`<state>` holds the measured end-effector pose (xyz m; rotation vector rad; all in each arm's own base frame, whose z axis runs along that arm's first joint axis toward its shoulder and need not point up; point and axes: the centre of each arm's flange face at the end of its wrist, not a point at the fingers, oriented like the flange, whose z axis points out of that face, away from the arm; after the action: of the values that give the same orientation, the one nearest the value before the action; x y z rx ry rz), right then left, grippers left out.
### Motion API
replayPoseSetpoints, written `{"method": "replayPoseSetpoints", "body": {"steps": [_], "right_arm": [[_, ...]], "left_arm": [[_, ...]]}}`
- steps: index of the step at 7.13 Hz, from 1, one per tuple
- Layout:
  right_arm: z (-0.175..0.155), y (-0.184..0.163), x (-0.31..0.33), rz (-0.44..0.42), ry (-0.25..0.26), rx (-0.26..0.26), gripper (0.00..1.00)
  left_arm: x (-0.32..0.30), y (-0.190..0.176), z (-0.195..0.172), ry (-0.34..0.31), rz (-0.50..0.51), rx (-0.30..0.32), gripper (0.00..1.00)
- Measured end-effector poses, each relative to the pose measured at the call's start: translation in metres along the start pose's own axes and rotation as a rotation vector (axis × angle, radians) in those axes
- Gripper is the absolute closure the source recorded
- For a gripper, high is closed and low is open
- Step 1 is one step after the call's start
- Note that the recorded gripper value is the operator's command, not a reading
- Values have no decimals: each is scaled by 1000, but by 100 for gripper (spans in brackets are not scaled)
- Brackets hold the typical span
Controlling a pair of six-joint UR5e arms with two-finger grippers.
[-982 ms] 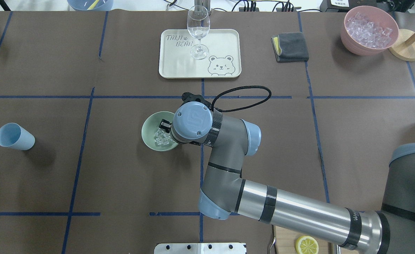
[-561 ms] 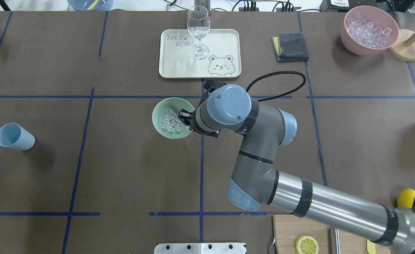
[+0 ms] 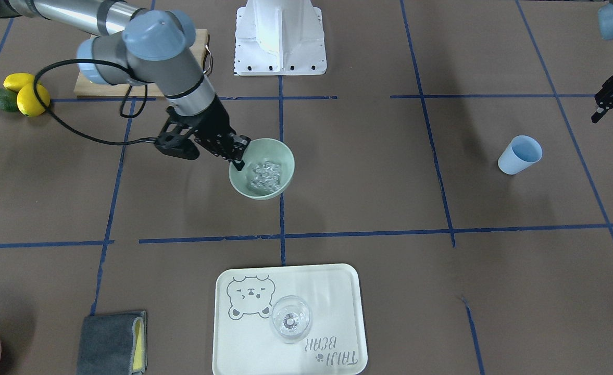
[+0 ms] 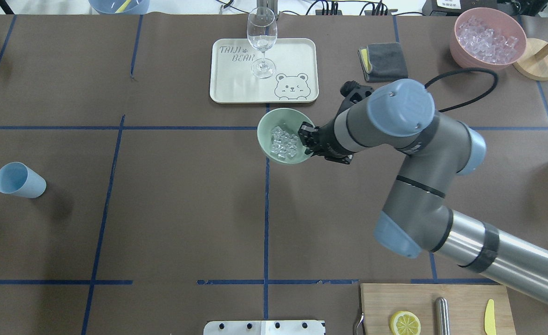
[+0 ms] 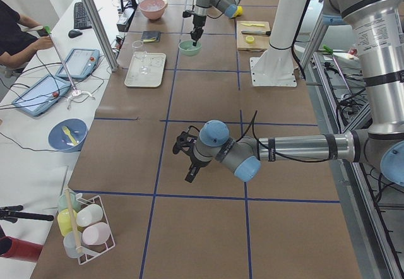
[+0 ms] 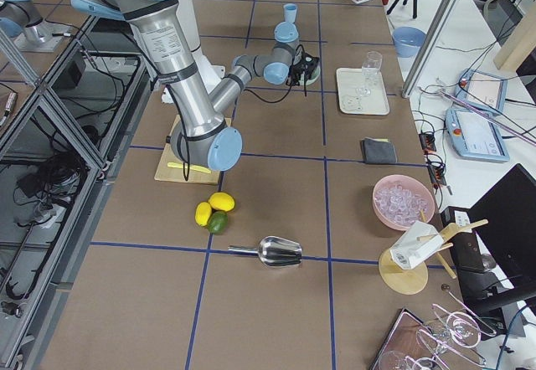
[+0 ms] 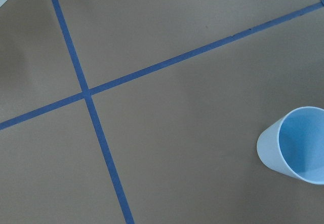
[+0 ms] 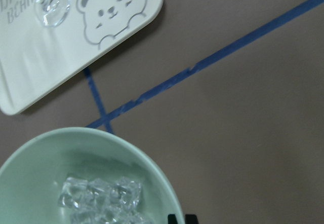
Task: Pour ice into bowl
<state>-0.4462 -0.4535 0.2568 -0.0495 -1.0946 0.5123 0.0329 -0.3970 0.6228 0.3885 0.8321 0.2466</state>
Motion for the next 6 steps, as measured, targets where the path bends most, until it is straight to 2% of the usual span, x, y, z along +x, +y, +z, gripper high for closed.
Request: {"method": "replayPoseSetpoints", "body": {"steps": [2,4,6], "right_arm": [[-39,-55,96,-66,74,9,100],[-64,-97,199,-148,143,-1,100],[-78,-112,296,-196,152,4,100]], "left_arm": [[3,-8,3,25,-28,-38,0],[6,-23,5,33,-38,-49,0],[12,-43,3,30,-52,-61,0]]}}
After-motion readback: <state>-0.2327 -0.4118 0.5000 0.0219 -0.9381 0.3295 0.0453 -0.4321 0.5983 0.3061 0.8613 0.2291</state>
